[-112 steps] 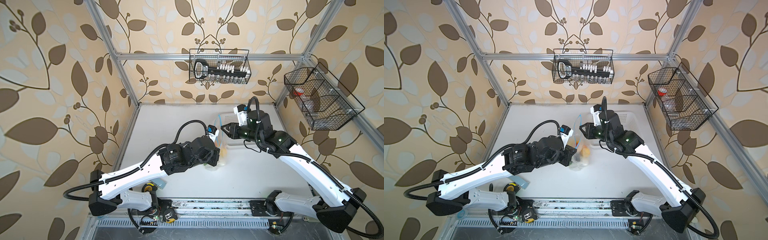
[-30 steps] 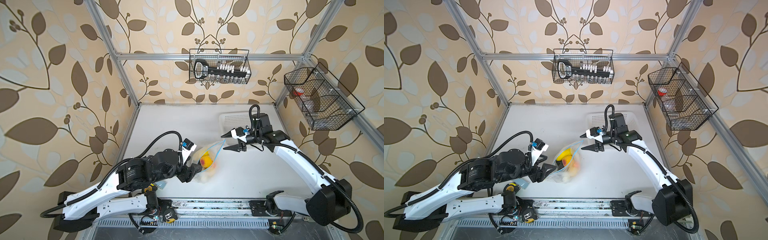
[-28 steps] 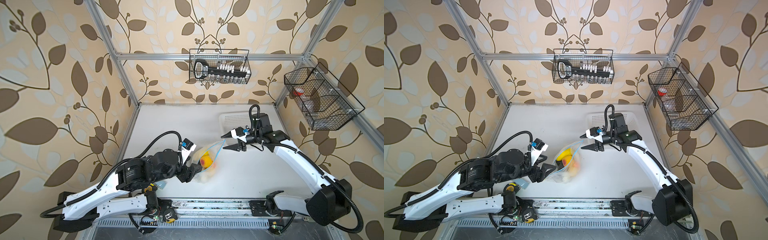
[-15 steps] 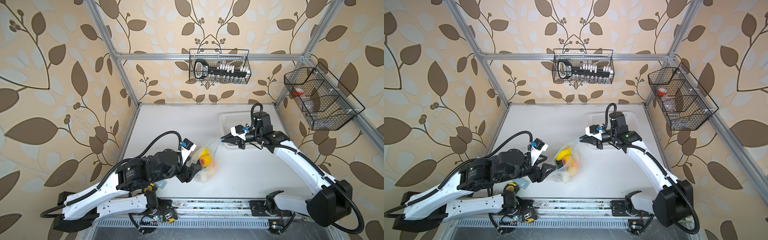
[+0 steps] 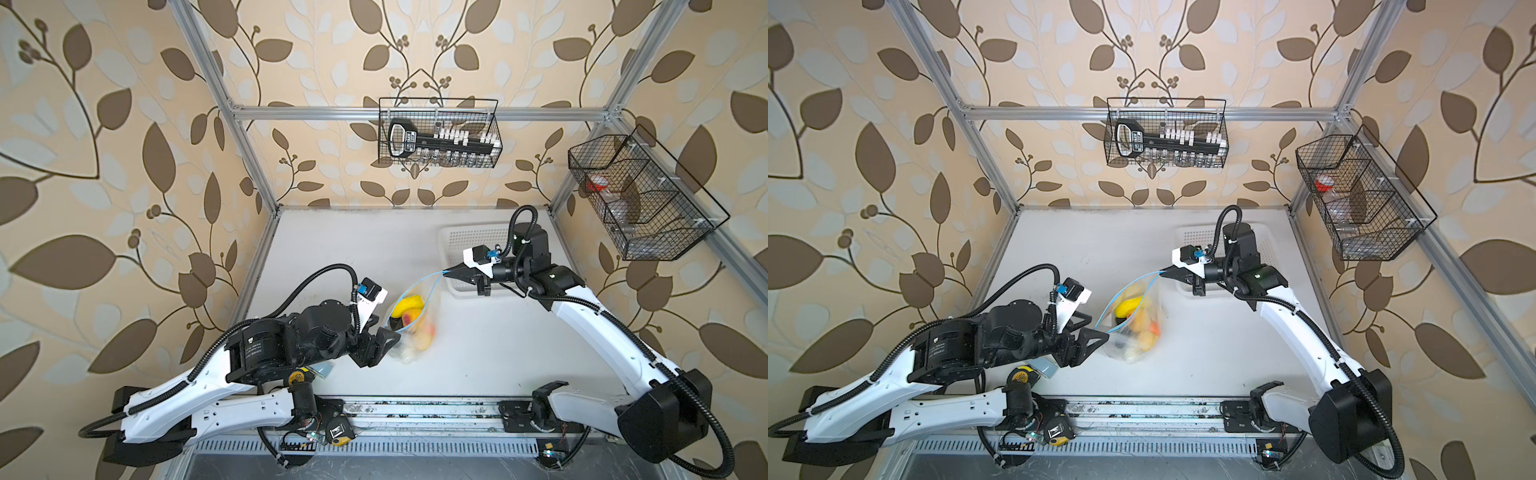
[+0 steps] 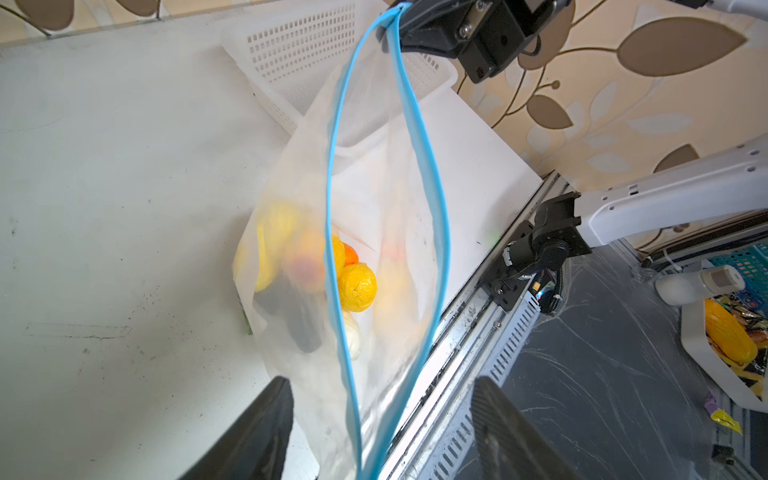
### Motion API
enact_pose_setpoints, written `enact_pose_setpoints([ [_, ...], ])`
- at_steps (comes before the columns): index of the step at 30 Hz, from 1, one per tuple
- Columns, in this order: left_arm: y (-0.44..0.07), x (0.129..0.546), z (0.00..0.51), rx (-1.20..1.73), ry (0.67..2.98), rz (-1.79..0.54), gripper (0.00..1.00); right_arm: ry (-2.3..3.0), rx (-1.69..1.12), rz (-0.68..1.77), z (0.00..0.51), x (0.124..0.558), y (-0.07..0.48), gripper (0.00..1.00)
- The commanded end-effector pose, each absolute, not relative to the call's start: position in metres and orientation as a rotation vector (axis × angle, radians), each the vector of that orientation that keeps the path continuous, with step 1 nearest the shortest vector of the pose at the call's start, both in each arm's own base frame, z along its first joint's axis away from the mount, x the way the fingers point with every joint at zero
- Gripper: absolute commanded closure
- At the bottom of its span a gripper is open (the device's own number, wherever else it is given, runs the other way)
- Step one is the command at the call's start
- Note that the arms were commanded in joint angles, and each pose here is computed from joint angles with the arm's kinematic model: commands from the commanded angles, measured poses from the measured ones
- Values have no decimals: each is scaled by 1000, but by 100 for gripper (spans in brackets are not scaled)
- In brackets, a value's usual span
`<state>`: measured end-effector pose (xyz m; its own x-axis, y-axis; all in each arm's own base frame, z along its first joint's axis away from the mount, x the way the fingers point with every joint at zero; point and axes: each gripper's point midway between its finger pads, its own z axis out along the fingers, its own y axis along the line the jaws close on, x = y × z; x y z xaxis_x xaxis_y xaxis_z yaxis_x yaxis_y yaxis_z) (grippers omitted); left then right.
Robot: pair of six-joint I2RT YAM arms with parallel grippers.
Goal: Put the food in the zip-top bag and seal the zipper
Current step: 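Pull the right gripper away from the left gripper, stretching the zipper taut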
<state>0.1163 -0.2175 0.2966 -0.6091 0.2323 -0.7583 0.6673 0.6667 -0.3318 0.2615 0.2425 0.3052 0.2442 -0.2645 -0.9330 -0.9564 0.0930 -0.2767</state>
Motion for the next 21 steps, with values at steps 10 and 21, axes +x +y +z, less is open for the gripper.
enact_pose_setpoints([
  [10,-201,124,279,633,2223,-690,59,1250,-1348,749,322,267,234,100],
  [21,-202,125,278,653,2216,-676,84,1282,-1322,735,328,271,229,100],
])
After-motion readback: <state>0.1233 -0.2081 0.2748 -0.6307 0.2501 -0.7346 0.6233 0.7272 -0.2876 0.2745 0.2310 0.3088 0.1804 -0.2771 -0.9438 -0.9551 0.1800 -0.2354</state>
